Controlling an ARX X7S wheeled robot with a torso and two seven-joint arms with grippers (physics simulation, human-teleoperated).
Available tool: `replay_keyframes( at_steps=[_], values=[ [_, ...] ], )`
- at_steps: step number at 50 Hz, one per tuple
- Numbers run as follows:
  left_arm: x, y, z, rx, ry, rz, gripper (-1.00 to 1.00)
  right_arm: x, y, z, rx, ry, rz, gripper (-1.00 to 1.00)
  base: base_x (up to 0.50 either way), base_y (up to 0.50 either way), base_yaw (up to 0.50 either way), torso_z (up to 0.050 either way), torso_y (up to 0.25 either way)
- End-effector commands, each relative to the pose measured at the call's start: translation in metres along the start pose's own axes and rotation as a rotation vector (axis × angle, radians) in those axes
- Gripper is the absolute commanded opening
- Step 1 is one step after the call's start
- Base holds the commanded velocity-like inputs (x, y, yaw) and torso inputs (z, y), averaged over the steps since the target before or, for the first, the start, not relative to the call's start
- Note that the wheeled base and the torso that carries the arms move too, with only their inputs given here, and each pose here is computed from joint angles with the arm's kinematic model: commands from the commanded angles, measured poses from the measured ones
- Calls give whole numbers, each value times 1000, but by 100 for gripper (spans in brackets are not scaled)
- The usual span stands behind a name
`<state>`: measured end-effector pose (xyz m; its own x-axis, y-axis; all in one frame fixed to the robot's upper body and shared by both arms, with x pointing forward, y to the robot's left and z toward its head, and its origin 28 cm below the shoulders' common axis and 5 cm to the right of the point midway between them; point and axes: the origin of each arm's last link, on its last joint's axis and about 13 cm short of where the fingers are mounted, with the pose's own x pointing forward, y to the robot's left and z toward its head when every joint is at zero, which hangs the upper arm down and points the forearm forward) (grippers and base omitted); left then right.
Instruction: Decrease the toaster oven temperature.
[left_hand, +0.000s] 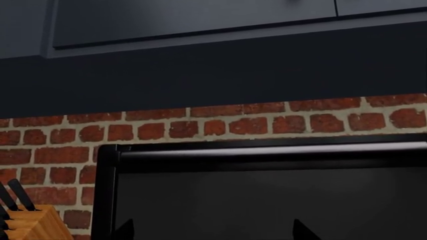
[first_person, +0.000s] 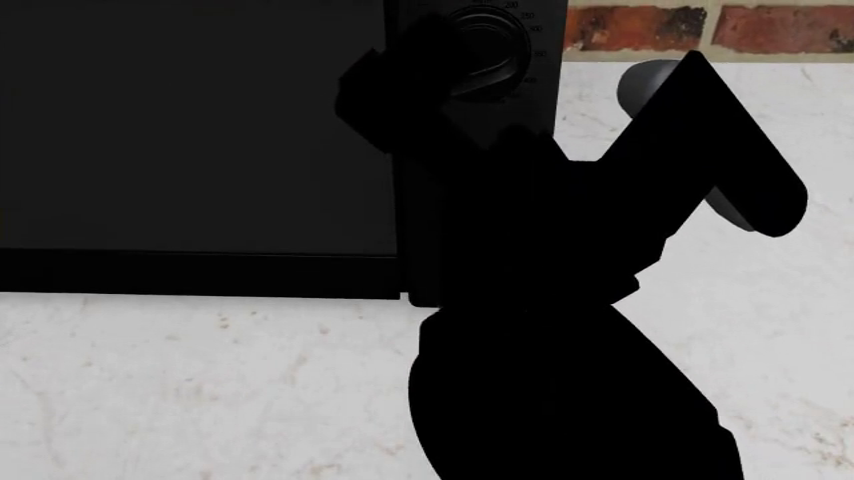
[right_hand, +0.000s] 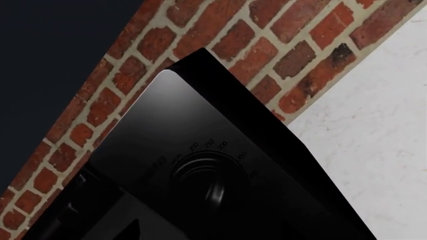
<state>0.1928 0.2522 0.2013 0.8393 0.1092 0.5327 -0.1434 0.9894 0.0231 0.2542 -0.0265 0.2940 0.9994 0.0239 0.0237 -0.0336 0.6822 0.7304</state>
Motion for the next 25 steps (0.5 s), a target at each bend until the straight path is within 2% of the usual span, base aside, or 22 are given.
replay_keyframes(
  at_steps=[1, 25],
  values=[
    [0, 0, -1, 3, 2, -4, 100, 8, 0, -1, 14, 8, -7, 100, 0, 0, 0, 0, 0],
    [-1, 1, -3, 5, 7, 2, 100, 25, 0, -7, 11, 37, -17, 100, 0, 0, 0, 0, 0]
  ],
)
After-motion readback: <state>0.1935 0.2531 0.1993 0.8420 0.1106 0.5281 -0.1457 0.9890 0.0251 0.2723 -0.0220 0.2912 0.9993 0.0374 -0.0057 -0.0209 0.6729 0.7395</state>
